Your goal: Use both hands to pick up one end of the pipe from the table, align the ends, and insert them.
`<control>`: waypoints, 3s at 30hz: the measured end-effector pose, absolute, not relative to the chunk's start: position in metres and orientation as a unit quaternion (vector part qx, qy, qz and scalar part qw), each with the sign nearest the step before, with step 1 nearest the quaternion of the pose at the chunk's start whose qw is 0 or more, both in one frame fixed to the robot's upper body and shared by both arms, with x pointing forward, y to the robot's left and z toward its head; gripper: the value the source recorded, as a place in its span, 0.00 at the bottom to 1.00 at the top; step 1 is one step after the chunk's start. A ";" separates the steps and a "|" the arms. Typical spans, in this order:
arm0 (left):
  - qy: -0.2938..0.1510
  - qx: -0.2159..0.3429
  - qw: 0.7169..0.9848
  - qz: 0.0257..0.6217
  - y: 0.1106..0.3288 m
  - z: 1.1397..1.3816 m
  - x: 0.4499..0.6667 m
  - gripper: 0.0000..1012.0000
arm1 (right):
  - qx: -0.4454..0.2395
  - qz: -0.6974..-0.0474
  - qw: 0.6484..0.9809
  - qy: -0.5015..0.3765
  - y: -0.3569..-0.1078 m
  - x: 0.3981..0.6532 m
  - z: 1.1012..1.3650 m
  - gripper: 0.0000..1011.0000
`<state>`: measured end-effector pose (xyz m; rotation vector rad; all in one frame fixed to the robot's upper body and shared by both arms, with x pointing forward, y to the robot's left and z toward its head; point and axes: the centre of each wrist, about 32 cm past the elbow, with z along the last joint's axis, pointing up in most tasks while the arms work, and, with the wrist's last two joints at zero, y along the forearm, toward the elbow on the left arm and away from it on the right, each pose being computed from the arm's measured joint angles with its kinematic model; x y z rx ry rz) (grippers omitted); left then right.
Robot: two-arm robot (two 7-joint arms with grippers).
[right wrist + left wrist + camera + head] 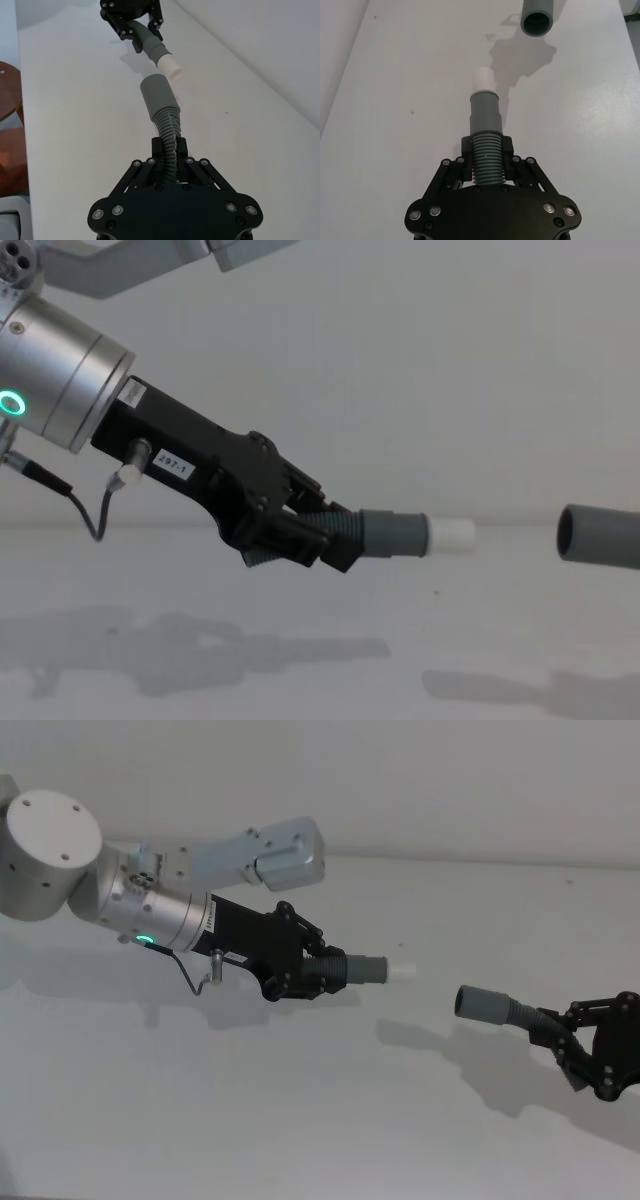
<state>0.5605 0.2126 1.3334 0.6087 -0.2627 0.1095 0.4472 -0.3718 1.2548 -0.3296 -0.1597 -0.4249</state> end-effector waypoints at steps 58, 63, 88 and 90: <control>-0.125 0.281 0.951 0.021 0.208 1.334 0.562 0.32 | -0.177 -0.225 0.954 -0.088 -0.362 0.447 1.249 0.15; -0.125 0.280 0.952 0.016 0.206 1.334 0.563 0.32 | -0.178 -0.226 0.954 -0.088 -0.361 0.448 1.248 0.15; -0.125 0.280 0.952 0.001 0.195 1.332 0.566 0.32 | -0.173 -0.228 0.954 -0.084 -0.363 0.449 1.246 0.15; -0.124 0.280 0.952 0.001 0.194 1.332 0.566 0.32 | -0.173 -0.228 0.954 -0.084 -0.363 0.449 1.246 0.15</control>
